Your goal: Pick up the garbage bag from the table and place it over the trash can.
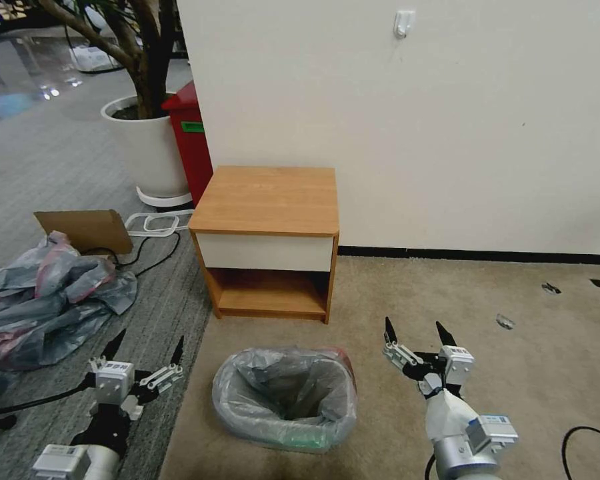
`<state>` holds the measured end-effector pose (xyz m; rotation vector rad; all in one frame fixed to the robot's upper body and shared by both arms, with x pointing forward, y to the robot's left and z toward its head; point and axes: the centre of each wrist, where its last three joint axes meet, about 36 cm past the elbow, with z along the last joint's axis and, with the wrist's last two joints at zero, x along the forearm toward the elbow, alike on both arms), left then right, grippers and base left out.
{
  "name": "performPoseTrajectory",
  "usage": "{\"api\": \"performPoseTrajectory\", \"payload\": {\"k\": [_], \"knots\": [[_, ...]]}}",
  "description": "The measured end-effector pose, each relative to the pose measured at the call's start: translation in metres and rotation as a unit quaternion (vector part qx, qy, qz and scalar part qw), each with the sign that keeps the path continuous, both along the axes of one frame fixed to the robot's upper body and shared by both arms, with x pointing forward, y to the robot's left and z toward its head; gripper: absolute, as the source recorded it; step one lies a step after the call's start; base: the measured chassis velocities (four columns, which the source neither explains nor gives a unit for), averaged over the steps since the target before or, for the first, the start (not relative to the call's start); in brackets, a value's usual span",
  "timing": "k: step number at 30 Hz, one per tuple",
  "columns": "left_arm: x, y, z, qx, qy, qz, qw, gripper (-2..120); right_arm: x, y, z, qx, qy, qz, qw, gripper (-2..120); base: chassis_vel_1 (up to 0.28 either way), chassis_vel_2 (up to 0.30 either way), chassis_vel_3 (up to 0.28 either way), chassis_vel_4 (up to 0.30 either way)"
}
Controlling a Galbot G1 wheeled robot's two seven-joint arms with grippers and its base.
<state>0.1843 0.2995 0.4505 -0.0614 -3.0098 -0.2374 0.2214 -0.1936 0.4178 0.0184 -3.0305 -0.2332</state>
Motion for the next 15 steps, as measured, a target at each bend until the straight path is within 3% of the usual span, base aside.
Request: {"api": "performPoseTrajectory", "payload": {"k": [15], "knots": [[0.0008, -0.0006, -0.0005, -0.005, 0.003, 0.002, 1.0, 100, 0.0006, 0.0002, 0.0003, 0.0, -0.001, 0.002, 1.0, 100, 0.0, 0.0, 0.0, 0.0]]}}
